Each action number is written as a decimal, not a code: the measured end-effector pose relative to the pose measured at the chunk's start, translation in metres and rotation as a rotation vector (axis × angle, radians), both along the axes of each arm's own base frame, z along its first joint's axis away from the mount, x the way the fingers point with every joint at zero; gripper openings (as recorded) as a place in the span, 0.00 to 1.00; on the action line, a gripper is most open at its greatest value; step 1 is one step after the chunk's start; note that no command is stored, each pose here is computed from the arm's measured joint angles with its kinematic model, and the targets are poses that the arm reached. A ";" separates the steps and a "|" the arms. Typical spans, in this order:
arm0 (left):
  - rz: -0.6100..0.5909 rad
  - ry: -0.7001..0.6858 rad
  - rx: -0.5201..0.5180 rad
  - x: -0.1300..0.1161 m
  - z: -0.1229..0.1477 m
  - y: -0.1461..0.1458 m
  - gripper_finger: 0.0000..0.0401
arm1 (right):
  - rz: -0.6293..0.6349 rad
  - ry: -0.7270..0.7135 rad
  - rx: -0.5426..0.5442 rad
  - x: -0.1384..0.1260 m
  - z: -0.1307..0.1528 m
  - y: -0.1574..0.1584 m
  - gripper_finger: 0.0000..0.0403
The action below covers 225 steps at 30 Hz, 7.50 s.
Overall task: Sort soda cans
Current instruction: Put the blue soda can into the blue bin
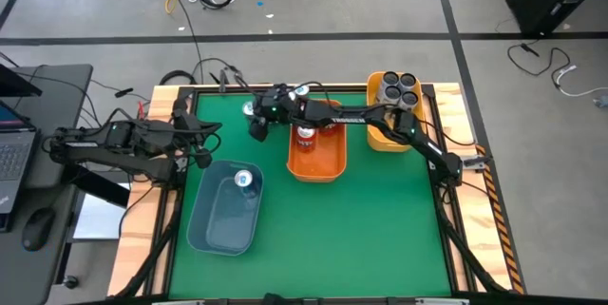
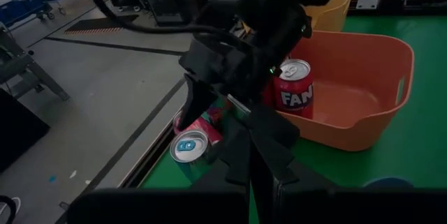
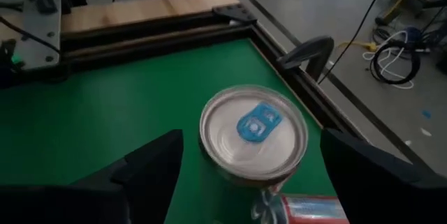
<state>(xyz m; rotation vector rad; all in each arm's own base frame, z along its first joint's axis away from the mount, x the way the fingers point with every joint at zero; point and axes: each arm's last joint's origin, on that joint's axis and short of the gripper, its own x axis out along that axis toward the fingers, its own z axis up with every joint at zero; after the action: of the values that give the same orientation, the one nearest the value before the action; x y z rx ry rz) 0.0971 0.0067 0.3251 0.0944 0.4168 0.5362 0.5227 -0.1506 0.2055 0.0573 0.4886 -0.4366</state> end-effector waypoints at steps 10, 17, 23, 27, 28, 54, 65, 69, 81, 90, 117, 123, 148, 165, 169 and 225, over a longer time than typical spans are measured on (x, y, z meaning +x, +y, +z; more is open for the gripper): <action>0.000 -0.001 -0.001 0.000 0.000 0.000 0.01 | 0.019 -0.023 -0.020 0.009 -0.020 -0.001 0.79; 0.001 0.013 0.001 -0.001 -0.001 0.000 0.01 | 0.029 -0.045 -0.041 0.012 -0.022 0.000 0.60; 0.025 0.006 0.009 -0.001 -0.001 0.001 0.01 | 0.090 -0.065 -0.032 0.017 -0.003 0.004 0.53; 0.081 -0.023 0.032 -0.006 0.002 0.003 0.01 | 0.127 -0.101 -0.066 0.018 0.033 0.016 0.53; 0.085 -0.046 0.032 -0.007 0.004 0.003 0.01 | 0.140 -0.115 -0.081 0.017 0.046 0.022 0.53; 0.057 -0.300 0.069 -0.046 0.024 0.007 0.01 | 0.478 -0.364 -0.043 0.023 0.117 0.160 0.53; 0.029 -0.229 -0.021 -0.043 0.014 0.005 0.01 | 0.501 -0.294 -0.024 0.021 0.112 0.157 0.53; -0.063 -0.124 -0.119 -0.037 0.003 0.002 0.01 | 0.510 -0.252 -0.057 0.019 0.111 0.157 0.53; -0.159 0.080 -0.161 -0.026 0.006 -0.003 0.00 | 0.477 -0.108 -0.129 -0.024 0.160 0.173 0.53; -0.132 0.097 -0.124 -0.025 0.003 -0.002 0.00 | 0.624 -0.092 -0.010 -0.010 0.132 0.199 0.53; -0.146 0.091 -0.098 -0.022 0.005 -0.002 0.00 | 0.579 -0.043 0.039 0.025 0.022 0.239 0.53; -0.153 0.097 -0.085 -0.022 0.005 -0.002 0.00 | 0.574 0.014 0.069 0.020 0.000 0.244 0.53; -0.149 0.082 -0.100 -0.022 0.005 -0.002 0.00 | 0.545 0.048 0.101 0.015 -0.010 0.248 0.84; -0.055 0.045 0.027 0.043 0.020 0.007 0.00 | 0.544 0.069 -0.123 -0.054 0.130 0.235 0.81; -0.123 0.013 0.005 0.060 0.028 0.023 0.00 | 0.489 0.167 -0.156 -0.085 0.156 0.222 0.78; -0.084 0.151 -0.372 0.185 -0.089 0.217 0.64 | 0.526 0.250 0.198 -0.193 0.073 0.102 0.45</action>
<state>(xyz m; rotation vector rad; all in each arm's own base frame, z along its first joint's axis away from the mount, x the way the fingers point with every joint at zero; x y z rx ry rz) 0.2823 0.2233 0.2365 -0.2057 0.6509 0.3625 0.3296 -0.0486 0.2789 0.0624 0.7659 0.1243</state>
